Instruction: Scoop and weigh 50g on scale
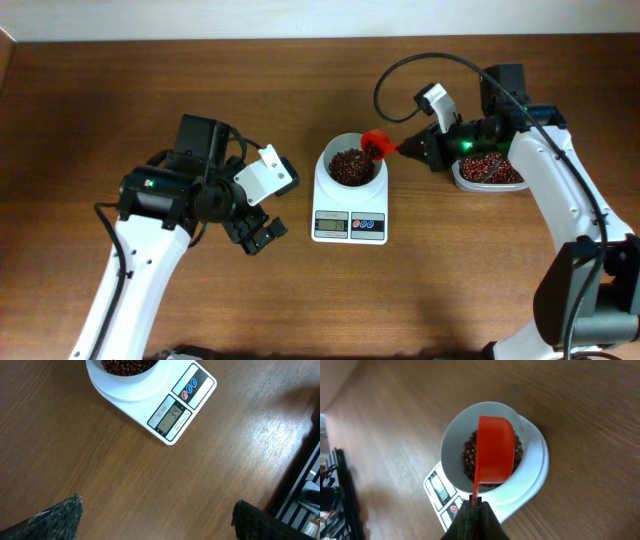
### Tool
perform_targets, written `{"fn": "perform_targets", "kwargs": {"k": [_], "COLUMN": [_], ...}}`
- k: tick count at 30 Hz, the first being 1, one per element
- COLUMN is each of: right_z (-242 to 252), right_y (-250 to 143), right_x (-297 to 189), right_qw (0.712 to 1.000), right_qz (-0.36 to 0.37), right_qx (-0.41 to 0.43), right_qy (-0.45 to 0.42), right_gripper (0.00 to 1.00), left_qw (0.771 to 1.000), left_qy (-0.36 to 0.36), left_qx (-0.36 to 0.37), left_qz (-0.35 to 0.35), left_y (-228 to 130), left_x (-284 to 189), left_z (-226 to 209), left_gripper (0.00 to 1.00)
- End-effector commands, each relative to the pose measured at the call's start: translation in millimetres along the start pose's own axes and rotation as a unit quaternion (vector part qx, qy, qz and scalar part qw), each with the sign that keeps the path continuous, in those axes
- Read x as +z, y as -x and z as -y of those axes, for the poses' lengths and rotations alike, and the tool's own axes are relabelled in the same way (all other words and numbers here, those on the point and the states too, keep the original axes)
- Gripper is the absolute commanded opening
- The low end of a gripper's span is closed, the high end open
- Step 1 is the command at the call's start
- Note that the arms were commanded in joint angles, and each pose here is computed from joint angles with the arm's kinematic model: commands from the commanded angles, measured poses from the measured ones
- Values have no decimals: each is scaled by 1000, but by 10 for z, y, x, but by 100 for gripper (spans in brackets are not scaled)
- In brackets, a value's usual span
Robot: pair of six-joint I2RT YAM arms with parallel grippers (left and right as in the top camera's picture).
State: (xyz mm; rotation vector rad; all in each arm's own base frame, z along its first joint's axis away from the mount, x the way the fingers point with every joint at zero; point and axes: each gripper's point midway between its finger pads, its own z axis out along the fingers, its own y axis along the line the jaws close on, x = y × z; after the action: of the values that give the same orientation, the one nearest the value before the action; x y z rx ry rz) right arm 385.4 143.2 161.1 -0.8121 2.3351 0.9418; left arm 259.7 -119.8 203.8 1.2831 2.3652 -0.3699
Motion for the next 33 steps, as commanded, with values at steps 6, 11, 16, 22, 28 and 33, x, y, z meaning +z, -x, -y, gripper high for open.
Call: {"fn": "perform_targets", "kwargs": {"k": [6,11,16,22,28,33], "right_z": [18,-328,-244,-238,-219,-235], "right_y": [10,182,210,403,361,357], "right_x": [61,59,53,-54,41,53], "right_qw": [999,999,1000,998,994,995], "right_qz": [-25,7,1,5,-21,-23], "right_qx": [-7,-37,-29,-9,-17,-17], "right_qy": [-40,23,-8,-55,-102,-100], "right_gripper": [4,4,4,4,4,4], "left_qw": [1000,1000,1000,1000,1000,1000], "left_qy": [0,0,0,0,0,0], "left_qx": [5,5,5,5,5,5], "left_qz": [10,10,10,10,10,10], "left_y": [16,16,16,16,16,16], "left_x": [-38,-38,-38,-38,-38,-38], "left_z": [22,22,22,22,22,22], "left_gripper": [99,99,99,99,99,99]}}
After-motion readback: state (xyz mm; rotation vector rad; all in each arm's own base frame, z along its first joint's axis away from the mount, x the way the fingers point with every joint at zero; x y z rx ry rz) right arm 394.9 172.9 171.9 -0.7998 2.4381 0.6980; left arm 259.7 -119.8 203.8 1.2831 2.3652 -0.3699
